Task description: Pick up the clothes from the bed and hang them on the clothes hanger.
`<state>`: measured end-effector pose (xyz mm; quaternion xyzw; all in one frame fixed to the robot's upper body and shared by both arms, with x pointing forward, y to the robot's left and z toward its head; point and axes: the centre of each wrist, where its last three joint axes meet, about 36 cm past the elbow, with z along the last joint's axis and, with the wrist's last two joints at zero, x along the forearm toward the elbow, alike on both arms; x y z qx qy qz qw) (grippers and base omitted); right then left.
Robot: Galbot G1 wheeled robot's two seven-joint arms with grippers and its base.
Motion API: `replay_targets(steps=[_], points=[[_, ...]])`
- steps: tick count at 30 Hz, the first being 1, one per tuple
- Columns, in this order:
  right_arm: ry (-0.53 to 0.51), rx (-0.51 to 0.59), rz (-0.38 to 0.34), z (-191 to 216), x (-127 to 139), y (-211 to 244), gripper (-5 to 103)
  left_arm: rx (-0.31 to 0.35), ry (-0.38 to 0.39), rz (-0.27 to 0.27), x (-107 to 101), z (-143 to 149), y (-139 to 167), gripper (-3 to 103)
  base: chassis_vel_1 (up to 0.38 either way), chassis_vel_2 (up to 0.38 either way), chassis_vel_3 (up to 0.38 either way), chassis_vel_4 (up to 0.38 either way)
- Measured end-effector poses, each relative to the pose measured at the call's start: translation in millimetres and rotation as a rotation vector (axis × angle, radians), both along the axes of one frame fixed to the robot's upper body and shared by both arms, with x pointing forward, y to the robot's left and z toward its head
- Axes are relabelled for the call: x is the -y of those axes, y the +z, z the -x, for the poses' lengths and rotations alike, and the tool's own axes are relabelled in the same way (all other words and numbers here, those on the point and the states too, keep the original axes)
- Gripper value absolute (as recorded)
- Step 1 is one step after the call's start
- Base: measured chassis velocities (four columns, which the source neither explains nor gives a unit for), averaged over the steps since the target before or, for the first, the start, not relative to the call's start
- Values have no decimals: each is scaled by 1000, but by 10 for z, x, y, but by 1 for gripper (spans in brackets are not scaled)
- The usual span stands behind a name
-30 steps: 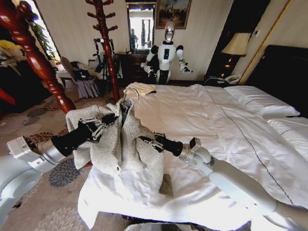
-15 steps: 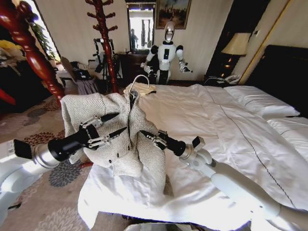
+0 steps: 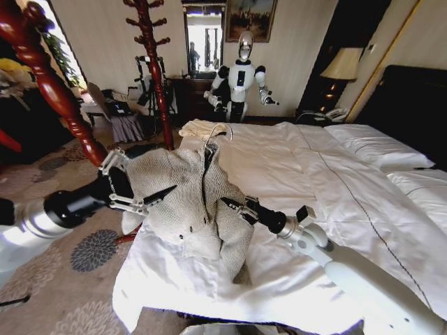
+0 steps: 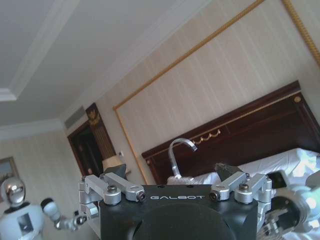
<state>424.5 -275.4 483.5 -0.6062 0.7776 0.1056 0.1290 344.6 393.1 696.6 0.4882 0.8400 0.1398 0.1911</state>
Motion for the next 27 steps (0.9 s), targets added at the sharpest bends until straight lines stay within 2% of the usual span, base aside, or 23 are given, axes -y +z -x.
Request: replay_targets(steps=[2,3,5,6,8,9,11,13,14,18,20,22,25,27], points=[[14,26,25,-12,-5,-3,20,-67,5,-43,-163,-177,2,100,0,0,0,0],[14,26,25,-12,-5,-3,20,-67,5,-43,-163,-177,2,100,0,0,0,0],[28,43,48,-14,-2,-11,20,-150,-35,-102,-270,-329,-3,100,0,0,0,0],[31,45,51,-12,-2,-13,20,-164,-44,-115,-285,-354,-3,100,0,0,0,0],[46,54,65,6,-14,-11,20,-236,-94,-184,-352,-480,6,100,0,0,0,0],[46,54,65,6,-14,-11,20,-236,-94,-184,-352,-480,6,100,0,0,0,0],[60,64,72,11,-34,-4,20,-278,-131,-226,-384,-538,23,100,0,0,0,0],[84,78,82,11,-90,-7,20,-348,-196,-291,-418,-615,52,100,0,0,0,0],[84,78,82,11,-90,-7,20,-348,-196,-291,-418,-615,52,100,0,0,0,0],[138,120,83,-32,-263,13,20,-420,-250,-387,-486,-717,95,100,0,0,0,0],[146,126,80,-36,-296,27,20,-432,-257,-399,-493,-729,101,103,0,0,0,0],[162,144,69,-49,-367,74,20,-450,-258,-424,-510,-756,101,93,0,0,0,0],[163,152,68,-62,-375,94,20,-457,-257,-436,-518,-760,88,88,0,0,0,0],[163,161,72,-70,-373,106,20,-463,-263,-457,-528,-760,75,77,0,0,0,0]])
